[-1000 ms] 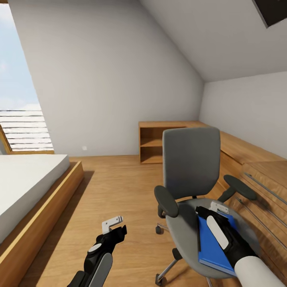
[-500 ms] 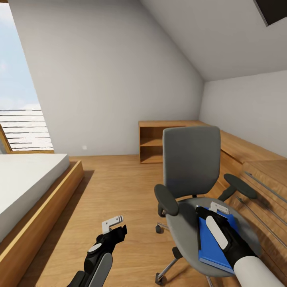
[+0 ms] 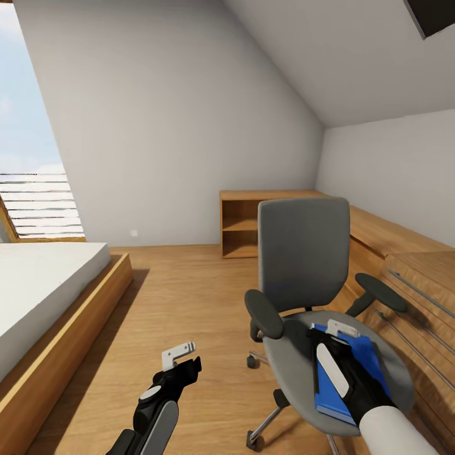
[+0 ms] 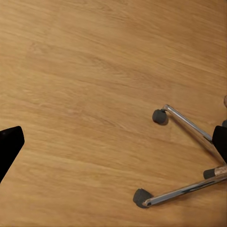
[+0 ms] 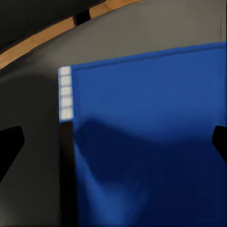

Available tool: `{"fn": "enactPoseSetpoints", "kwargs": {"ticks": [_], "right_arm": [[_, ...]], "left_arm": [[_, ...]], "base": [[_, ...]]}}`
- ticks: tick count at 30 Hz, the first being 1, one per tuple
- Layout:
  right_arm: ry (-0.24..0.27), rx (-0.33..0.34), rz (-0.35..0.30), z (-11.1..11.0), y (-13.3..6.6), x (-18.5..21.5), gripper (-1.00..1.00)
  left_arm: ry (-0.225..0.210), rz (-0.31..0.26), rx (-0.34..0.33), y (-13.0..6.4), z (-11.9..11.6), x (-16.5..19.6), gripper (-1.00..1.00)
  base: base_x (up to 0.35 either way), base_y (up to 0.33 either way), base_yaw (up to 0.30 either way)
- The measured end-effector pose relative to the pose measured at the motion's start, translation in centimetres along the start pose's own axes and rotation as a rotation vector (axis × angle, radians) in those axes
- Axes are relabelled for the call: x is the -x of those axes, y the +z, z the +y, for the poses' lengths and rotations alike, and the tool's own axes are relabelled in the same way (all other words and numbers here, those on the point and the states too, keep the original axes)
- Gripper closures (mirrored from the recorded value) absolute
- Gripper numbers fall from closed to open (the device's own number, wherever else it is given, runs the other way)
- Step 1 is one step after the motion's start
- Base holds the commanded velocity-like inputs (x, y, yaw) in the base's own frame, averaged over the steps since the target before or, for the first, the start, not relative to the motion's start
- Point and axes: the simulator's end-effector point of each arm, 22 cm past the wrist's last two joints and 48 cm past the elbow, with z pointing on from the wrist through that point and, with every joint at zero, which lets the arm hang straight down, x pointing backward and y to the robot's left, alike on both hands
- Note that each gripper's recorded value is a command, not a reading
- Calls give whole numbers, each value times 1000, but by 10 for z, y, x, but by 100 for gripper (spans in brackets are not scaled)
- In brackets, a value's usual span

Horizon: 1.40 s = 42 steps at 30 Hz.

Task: In the bedroom, organize the workspace by keeping the computer under the desk, ensuring the monitor is on the desk, placing the keyboard on the desk next to the monitor, placing the mouse on the desk next to the keyboard, moving the folder from the swivel chair onto the desk next to the mouse, stacking the notebook on top of the folder with the pen on top of the notebook, and positioning the swivel chair next to the desk.

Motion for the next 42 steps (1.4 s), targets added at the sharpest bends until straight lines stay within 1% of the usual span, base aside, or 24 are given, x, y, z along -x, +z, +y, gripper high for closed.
{"fn": "enactPoseSetpoints", "kwargs": {"ticks": [2, 3, 8, 21, 30, 34, 38, 40, 42], "right_arm": [[-24, -28, -13, 2, -3, 0, -100], [-49, -48, -27, 6, -6, 0, -100], [-68, -59, -37, 10, -9, 1, -100], [-79, -66, -38, 10, -10, 0, -100], [-78, -76, -36, 5, -1, -18, -100], [-78, -77, -36, 5, -1, -18, -100], [-78, -78, -35, 3, 3, -26, -100], [-88, -80, -42, 2, 5, -28, -100], [-87, -78, -48, 3, 5, -28, -100]], "left_arm": [[0, 0, 0, 0, 0, 0, -100], [0, 0, 0, 0, 0, 0, -100], [0, 0, 0, 0, 0, 0, -100], [0, 0, 0, 0, 0, 0, -100], [-1, 0, -1, 8, 5, -17, -100], [-1, 0, -1, 8, 5, -17, -100], [-1, 0, -1, 12, 8, -25, -100], [-1, 0, -2, 14, 9, -29, -100], [-1, 0, -2, 15, 10, -31, -100]], "base": [[0, 0, 0], [0, 0, 0], [0, 0, 0], [0, 0, 0], [0, 0, 0], [0, 0, 0], [0, 0, 0], [0, 0, 0], [0, 0, 0]]}}
